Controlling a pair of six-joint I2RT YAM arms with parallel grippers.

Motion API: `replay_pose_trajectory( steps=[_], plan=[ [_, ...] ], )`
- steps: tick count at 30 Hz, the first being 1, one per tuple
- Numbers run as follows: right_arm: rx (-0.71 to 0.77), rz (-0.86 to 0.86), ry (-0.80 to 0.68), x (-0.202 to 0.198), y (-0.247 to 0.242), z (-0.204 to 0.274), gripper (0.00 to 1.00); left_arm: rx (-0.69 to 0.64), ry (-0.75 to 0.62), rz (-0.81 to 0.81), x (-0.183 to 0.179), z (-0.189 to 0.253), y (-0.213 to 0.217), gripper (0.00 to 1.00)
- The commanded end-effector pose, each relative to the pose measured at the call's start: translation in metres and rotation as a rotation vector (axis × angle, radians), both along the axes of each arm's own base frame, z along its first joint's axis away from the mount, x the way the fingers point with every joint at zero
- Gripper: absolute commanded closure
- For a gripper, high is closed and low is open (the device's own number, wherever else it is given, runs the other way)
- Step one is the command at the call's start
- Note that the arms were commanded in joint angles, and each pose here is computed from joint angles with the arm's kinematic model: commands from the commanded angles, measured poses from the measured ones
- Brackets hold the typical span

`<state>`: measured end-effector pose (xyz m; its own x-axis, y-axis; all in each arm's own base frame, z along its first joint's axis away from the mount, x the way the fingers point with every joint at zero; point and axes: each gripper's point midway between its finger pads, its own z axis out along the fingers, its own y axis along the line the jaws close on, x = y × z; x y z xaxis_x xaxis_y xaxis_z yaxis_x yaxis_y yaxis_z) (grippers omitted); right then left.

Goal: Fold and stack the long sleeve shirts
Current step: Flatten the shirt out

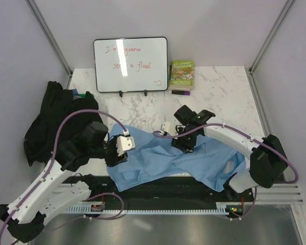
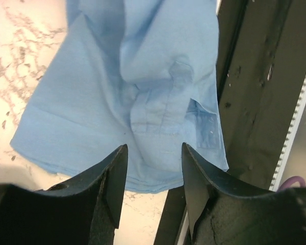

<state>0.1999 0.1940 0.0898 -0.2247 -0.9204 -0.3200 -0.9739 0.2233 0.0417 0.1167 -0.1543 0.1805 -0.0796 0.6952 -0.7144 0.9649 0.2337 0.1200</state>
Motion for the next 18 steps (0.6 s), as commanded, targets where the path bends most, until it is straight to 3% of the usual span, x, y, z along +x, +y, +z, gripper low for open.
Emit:
replay_pose_trajectory(
  steps=[1, 2, 3, 8, 11, 14, 16, 17, 18],
  plan=[
    [0.055, -0.016, -0.088, 0.010, 0.005, 0.005, 0.41, -0.077, 0.087, 0.159, 0.020, 0.047, -0.003, 0.46],
    [0.052, -0.014, -0.091, 0.010, 0.004, 0.003, 0.40, -0.057, 0.179, 0.196, 0.029, 0.042, -0.005, 0.46],
    [0.050, -0.014, -0.089, 0.009, 0.004, 0.001, 0.41, -0.137, 0.236, 0.174, 0.029, 0.062, -0.015, 0.46],
    [0.041, -0.021, -0.106, 0.013, 0.002, -0.006, 0.43, -0.180, 0.612, 0.402, 0.067, 0.046, -0.002, 0.40],
    [0.037, -0.053, -0.165, 0.025, 0.002, -0.004, 0.48, -0.158, 0.652, 0.401, 0.071, 0.038, -0.001, 0.32],
    [0.055, -0.082, -0.225, 0.038, 0.005, 0.009, 0.69, -0.107, 0.652, 0.431, 0.075, 0.023, 0.005, 0.32],
    [0.075, -0.101, -0.261, 0.043, 0.007, 0.023, 0.93, -0.093, 0.665, 0.428, 0.077, 0.017, 0.006, 0.33],
    [0.085, -0.110, -0.290, 0.049, 0.008, 0.033, 1.00, -0.089, 0.673, 0.429, 0.077, 0.015, 0.006, 0.34],
    [0.100, -0.125, -0.308, 0.054, 0.008, 0.041, 1.00, -0.083, 0.683, 0.418, 0.077, 0.012, 0.006, 0.34]
  ],
)
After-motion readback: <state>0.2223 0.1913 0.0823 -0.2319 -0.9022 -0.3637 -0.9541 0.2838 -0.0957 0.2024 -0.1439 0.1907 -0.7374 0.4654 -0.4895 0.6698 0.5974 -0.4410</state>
